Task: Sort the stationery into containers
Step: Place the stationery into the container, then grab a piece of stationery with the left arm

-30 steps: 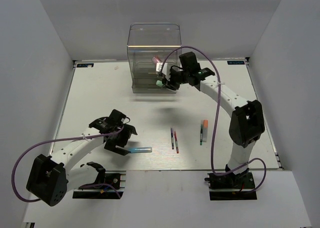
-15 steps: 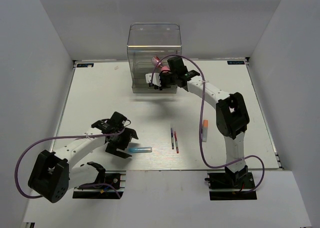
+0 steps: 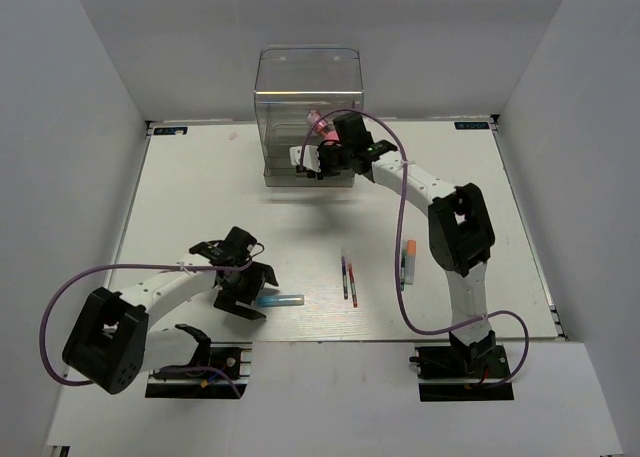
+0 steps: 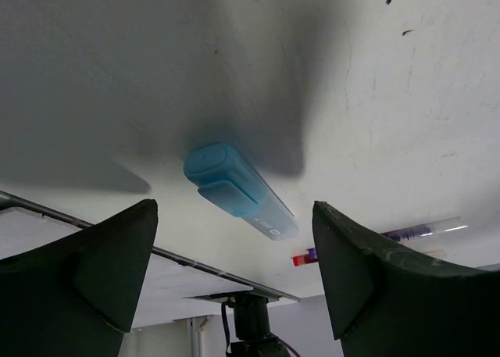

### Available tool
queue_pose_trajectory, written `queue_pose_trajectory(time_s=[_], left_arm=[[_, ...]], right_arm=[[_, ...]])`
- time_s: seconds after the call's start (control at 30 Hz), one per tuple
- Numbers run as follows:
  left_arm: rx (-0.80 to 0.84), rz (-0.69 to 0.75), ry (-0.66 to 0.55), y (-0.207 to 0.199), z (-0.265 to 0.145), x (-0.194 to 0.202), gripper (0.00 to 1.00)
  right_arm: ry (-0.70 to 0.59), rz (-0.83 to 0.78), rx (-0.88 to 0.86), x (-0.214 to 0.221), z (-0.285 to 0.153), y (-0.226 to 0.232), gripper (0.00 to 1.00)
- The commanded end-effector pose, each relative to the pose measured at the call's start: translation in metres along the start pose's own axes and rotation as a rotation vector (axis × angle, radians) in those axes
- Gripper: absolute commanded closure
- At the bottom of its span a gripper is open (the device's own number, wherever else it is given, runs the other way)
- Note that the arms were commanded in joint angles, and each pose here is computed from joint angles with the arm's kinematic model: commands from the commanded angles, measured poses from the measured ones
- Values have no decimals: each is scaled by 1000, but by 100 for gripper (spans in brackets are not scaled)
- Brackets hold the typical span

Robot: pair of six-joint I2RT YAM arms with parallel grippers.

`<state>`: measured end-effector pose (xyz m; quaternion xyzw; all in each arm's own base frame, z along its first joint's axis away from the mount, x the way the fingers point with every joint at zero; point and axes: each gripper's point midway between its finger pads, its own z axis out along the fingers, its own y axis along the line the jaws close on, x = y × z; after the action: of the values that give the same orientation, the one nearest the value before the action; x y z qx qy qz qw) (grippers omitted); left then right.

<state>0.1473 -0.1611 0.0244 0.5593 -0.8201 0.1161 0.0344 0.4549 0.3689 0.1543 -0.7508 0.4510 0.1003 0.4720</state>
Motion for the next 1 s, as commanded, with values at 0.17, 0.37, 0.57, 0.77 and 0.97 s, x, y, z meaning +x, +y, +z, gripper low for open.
queue_pose_trajectory(time_s=[0.17,0.37,0.57,0.77,0.97], left_arm=[[-36,-11,3,4,0,1,13],[-83,-18,-23,6,11,-4,25],[-90,-11,-3,1,22,-2,48],[44,32,4,-35,14,3,78],[346,124,-72,-117,-32,5,88]], right_arm=[[-83,155,49,-39,-39,-2,42],[-133,345,29,-62,-75,33,40],[-49,530,214,-52,-114,39,15],[104,787,357,6,-140,58,43],[237,990,370,53,-159,96,97]])
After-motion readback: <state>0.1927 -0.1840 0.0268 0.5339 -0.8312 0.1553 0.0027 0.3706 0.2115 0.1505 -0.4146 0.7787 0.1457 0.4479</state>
